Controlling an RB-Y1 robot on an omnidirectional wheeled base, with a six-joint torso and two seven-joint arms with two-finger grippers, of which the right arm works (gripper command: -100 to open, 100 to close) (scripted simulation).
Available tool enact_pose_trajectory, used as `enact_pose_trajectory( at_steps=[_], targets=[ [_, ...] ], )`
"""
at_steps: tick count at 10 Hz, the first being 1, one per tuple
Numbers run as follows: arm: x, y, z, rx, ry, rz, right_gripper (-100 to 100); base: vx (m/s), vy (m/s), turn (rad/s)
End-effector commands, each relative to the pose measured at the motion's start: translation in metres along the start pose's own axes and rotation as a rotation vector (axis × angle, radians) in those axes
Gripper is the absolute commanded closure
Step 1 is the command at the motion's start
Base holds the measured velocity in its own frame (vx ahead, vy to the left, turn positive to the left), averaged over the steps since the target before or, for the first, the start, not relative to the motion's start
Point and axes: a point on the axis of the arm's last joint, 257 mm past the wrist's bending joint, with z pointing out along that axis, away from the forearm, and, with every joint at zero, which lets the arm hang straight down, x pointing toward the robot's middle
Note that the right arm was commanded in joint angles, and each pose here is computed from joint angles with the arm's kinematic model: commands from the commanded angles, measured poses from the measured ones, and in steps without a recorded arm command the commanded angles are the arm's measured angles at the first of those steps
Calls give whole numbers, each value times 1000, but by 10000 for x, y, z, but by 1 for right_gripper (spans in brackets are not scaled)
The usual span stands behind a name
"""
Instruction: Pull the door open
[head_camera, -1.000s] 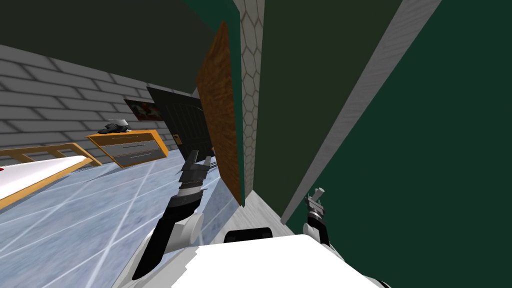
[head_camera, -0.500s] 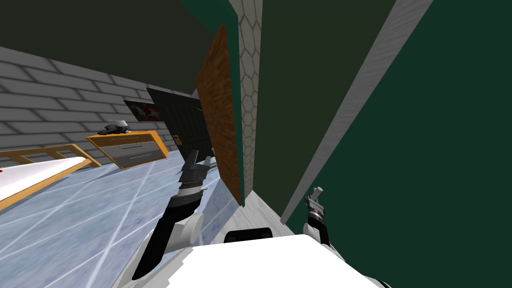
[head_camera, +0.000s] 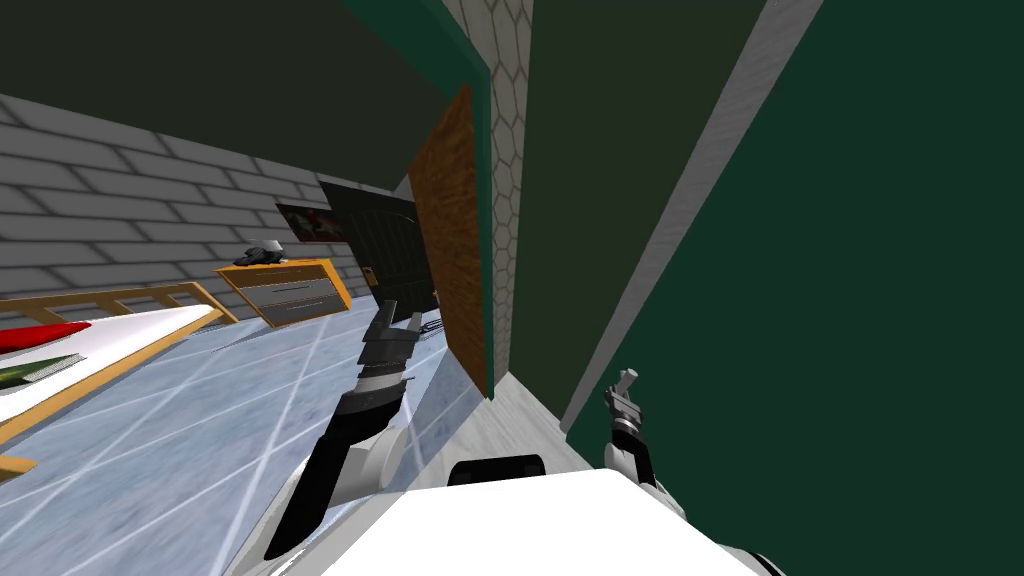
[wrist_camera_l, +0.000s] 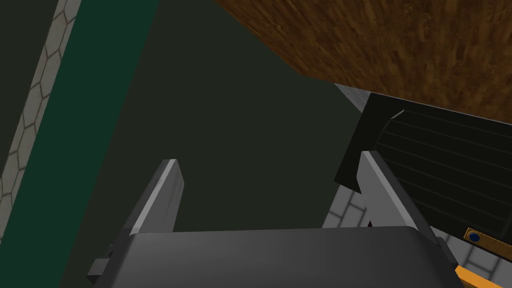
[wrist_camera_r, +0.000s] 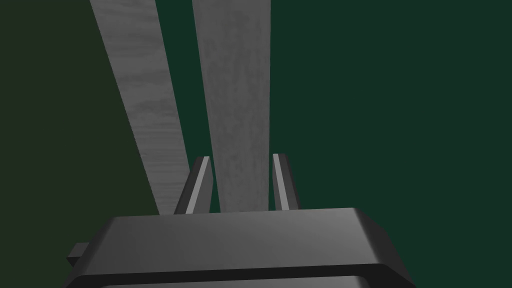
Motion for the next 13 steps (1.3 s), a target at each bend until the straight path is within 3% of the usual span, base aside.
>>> enact_pose_trajectory(
  at_steps=[1, 4, 6, 7, 13],
  targets=[
    [-13, -91, -1, 29, -7, 2, 100, -208, 44, 55],
    [-5, -300, 17, 91, -10, 7, 100, -236, 42, 64],
    [15, -292, 26, 91, -7, 6, 100, -172, 41, 32],
    [-5, -396, -4, 125, -12, 6, 100, -165, 14, 61],
    [2, -716, -76, 233, -10, 8, 100, -247, 5, 65]
  ],
)
